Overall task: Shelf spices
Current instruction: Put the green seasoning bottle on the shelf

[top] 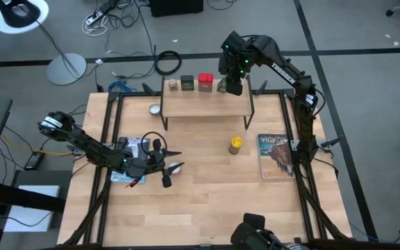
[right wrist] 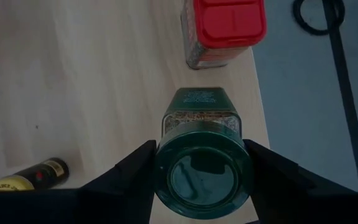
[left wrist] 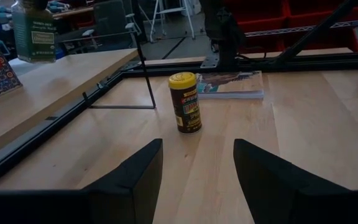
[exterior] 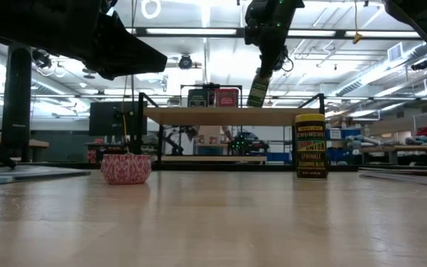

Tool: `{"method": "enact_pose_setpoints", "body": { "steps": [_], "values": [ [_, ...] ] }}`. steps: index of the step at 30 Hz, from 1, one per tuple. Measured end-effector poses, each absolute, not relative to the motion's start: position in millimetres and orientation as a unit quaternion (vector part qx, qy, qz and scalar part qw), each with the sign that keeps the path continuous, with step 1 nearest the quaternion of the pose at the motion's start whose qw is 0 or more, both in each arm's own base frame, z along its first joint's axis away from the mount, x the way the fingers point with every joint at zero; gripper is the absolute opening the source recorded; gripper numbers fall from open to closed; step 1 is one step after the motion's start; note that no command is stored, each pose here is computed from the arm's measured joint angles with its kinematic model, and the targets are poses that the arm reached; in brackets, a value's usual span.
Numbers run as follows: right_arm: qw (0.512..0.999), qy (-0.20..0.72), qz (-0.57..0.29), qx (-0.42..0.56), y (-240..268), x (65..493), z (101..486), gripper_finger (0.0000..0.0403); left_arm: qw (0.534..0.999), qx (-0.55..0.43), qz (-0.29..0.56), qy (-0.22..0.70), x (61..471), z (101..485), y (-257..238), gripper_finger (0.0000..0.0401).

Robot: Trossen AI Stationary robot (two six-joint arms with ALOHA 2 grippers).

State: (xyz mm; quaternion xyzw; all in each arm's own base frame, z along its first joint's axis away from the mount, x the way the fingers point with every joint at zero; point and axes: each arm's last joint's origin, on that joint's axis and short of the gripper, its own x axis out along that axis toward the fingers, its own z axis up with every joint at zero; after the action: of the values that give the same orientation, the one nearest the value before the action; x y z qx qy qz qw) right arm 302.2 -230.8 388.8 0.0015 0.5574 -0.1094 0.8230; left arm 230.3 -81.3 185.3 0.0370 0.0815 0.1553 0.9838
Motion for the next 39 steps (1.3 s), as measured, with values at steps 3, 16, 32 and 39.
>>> {"method": "enact_pose_setpoints", "body": {
  "steps": [3,16,32,39],
  "values": [
    [0.822,0.56,-0.108,0.005,-230.4,301.6,388.5,0.0205,0.984,0.037,0.155,0.081,230.3,185.3,-81.3,0.0202],
    [0.824,0.558,-0.099,0.018,-229.0,301.3,388.2,0.0205,0.984,0.037,0.155,0.081,230.3,185.3,-81.3,0.0202],
    [0.819,0.564,-0.105,0.023,-228.8,305.2,381.2,0.0205,0.984,0.037,0.155,0.082,230.3,185.3,-81.3,0.0202],
    [0.818,0.564,-0.107,0.024,-229.3,304.8,381.1,0.0205,0.984,0.037,0.155,0.082,230.3,185.3,-81.3,0.0202]
  ]
}}
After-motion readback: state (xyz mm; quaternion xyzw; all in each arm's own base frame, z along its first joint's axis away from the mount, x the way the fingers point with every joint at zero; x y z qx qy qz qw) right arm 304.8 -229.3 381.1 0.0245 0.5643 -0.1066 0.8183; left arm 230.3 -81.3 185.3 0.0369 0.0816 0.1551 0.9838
